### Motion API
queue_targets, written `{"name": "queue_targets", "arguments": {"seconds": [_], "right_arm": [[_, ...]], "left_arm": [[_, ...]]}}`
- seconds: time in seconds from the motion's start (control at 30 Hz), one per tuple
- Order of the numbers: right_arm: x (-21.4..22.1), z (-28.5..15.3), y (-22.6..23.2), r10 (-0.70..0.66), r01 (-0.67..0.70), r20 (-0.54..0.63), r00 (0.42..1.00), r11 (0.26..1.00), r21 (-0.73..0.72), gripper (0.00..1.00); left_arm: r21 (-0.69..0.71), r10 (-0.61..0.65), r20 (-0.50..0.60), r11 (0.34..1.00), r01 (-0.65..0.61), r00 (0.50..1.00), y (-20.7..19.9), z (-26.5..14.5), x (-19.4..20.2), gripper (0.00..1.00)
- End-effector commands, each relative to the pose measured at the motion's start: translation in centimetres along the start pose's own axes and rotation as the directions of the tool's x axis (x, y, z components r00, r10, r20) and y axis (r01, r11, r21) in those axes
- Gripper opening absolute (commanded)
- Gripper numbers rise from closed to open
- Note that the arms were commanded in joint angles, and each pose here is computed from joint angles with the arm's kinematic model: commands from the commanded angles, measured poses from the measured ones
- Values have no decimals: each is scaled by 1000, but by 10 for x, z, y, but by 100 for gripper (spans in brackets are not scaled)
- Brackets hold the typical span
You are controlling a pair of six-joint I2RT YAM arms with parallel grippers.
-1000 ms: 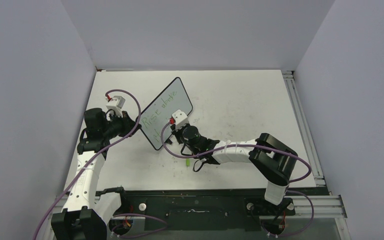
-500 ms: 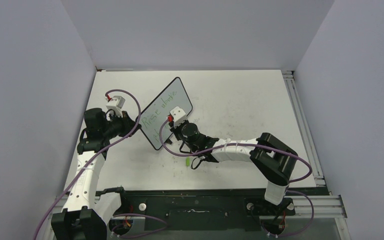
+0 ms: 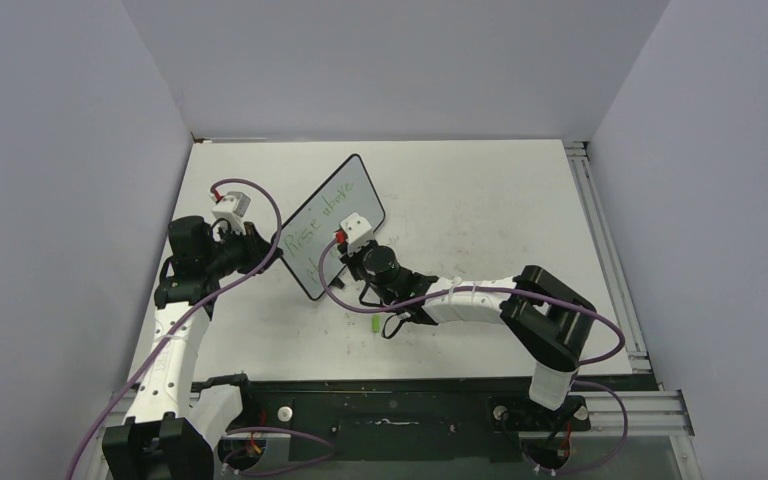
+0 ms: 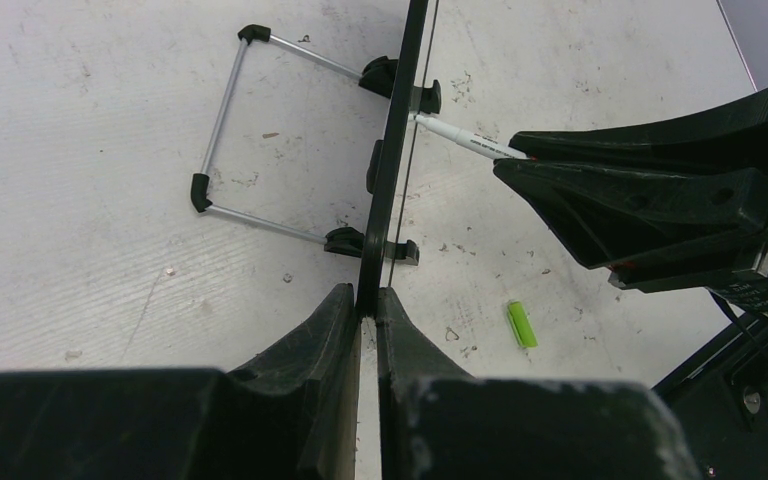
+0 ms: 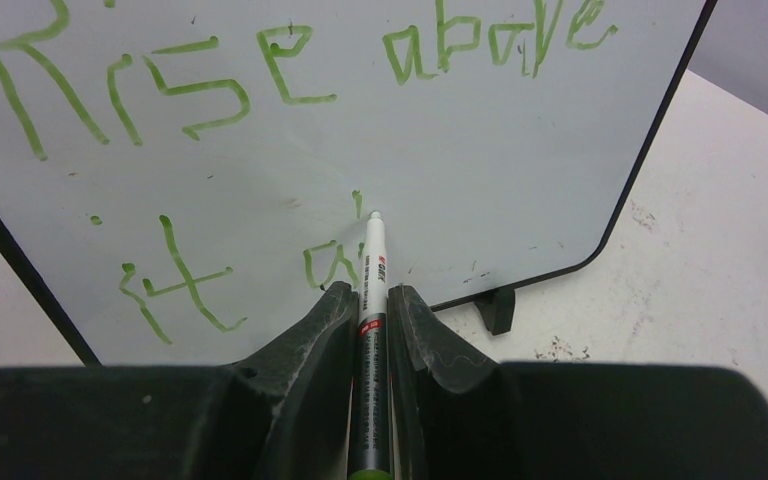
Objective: Write a sentence on the whiteboard
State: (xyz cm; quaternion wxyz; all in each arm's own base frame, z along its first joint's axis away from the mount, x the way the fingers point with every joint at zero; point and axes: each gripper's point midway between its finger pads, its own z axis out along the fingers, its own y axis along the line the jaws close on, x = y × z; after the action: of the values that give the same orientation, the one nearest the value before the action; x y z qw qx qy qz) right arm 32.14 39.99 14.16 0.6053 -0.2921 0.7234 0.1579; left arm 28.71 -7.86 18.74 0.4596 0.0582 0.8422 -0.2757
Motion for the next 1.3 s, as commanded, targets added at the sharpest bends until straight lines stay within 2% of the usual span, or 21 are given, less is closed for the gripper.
{"name": "queue_targets", "arguments": {"seconds": [0.0,0.67,1.27], "right_arm": [[-46,-8,-7,43,-46,118,992,999,24,5],[-53,4,-14,55,-60,143,988,998,34,5],[-31,13,-12,43,-46,94,995,999,25,5]], "left_arm": [[40,39,57,998,-42,998,-13,-4,-23,0],[41,37,54,998,-39,998,-13,-4,-22,0],[42,39,56,998,-42,998,-13,-4,-22,0]]}}
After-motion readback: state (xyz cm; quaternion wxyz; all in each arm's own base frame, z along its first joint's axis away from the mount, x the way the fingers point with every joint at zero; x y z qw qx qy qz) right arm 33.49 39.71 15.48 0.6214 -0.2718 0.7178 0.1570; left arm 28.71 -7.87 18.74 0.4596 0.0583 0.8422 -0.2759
